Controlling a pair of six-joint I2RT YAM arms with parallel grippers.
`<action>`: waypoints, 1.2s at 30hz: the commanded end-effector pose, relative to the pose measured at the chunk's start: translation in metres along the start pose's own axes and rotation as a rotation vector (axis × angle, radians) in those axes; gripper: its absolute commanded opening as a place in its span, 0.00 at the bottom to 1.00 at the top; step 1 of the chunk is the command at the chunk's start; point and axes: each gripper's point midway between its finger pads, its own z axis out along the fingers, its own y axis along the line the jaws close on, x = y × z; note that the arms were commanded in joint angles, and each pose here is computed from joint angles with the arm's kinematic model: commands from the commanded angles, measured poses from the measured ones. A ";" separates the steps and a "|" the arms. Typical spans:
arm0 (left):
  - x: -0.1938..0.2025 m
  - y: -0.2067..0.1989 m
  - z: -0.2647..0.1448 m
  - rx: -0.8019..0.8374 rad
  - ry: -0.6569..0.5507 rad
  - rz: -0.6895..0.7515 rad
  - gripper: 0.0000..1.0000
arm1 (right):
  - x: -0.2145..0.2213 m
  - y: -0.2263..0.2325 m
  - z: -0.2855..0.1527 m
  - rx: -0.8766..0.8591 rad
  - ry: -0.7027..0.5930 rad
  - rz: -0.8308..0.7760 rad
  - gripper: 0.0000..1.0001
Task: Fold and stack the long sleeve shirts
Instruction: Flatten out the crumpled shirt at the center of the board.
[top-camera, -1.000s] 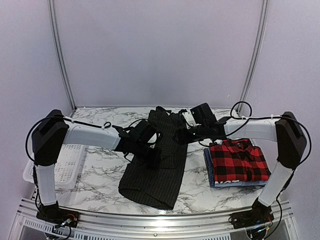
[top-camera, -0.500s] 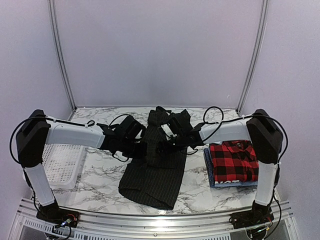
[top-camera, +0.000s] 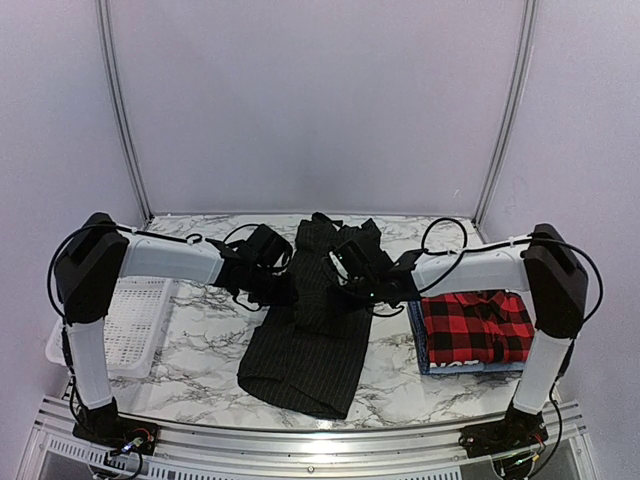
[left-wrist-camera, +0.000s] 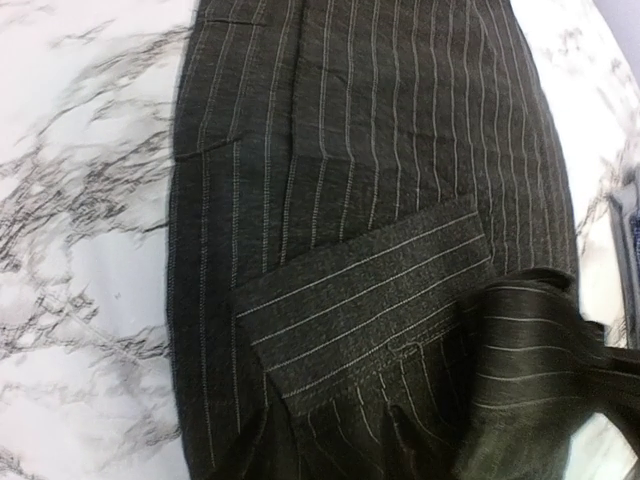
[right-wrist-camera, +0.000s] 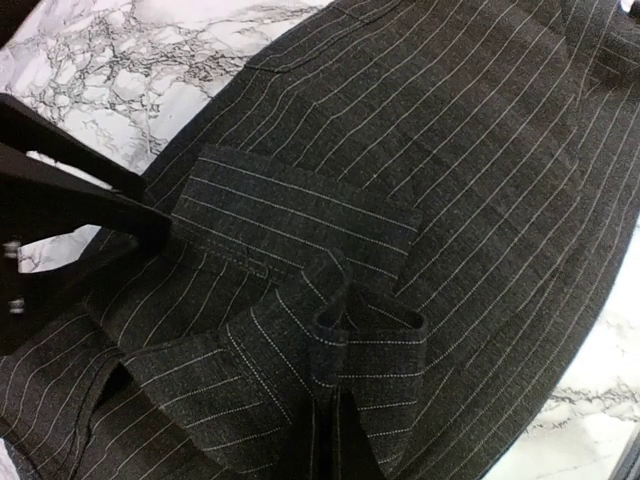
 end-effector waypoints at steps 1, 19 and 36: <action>0.002 0.003 0.015 -0.023 0.036 0.008 0.45 | 0.005 0.001 -0.016 0.020 -0.010 0.002 0.00; -0.003 0.010 0.043 -0.046 0.065 -0.042 0.35 | 0.029 0.014 -0.012 -0.004 0.029 0.001 0.00; -0.067 -0.009 -0.034 -0.013 -0.142 -0.005 0.12 | 0.041 -0.003 -0.010 0.075 0.051 -0.011 0.00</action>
